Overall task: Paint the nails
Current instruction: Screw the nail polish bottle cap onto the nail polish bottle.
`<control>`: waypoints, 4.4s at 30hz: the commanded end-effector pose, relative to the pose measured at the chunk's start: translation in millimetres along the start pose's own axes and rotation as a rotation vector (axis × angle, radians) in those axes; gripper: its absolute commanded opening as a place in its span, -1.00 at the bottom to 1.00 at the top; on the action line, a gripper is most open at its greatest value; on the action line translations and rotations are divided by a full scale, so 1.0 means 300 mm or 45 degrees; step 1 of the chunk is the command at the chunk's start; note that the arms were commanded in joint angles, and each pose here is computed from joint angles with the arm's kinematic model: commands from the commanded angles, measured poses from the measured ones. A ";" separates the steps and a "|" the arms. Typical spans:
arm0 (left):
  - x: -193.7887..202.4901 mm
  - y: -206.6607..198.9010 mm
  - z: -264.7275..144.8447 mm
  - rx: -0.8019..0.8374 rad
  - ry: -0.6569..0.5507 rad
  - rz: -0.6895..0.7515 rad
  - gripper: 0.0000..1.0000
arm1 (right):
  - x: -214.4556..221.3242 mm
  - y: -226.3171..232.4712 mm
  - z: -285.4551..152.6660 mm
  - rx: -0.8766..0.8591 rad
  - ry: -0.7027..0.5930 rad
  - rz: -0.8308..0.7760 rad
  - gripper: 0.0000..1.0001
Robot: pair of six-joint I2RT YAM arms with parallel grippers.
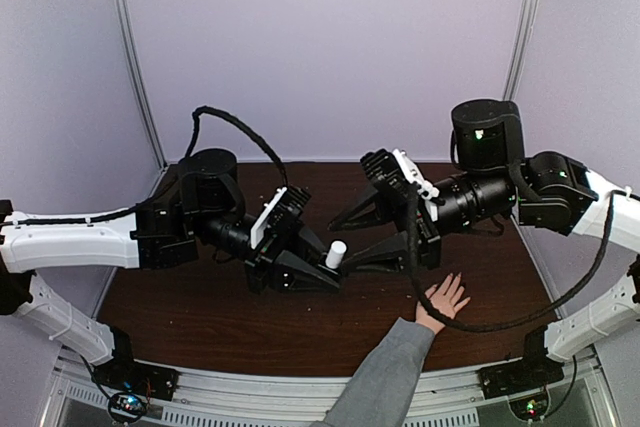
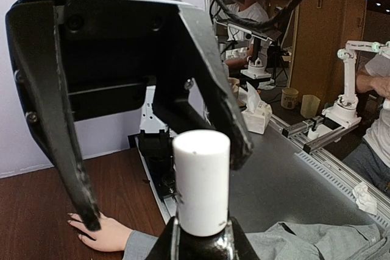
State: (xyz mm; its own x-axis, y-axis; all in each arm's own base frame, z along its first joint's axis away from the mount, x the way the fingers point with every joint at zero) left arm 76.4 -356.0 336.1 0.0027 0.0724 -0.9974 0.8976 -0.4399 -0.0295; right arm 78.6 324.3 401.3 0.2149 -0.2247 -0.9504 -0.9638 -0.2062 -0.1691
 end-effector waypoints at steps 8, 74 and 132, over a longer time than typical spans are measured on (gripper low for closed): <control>-0.052 -0.019 0.005 0.069 -0.047 0.062 -1.00 | -0.029 0.015 0.007 -0.072 -0.028 -0.035 -0.32; -0.029 0.334 -0.182 -1.389 -0.224 0.224 -1.00 | 0.218 -0.336 0.089 1.098 0.097 0.416 -1.00; -0.028 -0.023 -0.009 0.056 -0.047 0.117 -1.00 | -0.001 0.054 0.057 -0.124 0.070 -0.087 -0.46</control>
State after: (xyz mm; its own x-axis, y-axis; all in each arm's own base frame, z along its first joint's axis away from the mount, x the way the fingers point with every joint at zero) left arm 72.4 -350.8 325.0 0.0465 0.0562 -0.9973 0.8846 -0.4661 0.0150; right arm 64.5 337.1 386.2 0.2756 -0.2789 -0.9199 -0.9351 -0.2997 -0.1893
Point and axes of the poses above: each gripper's point midway between its finger pads, its own z axis out along the fingers, its own y axis along the line the jaws close on, x = y × z, the point moved 6 cm from there along -z, back along the fingers, and after that the axes turned 2 degrees about -z, right-handed, at the moved point
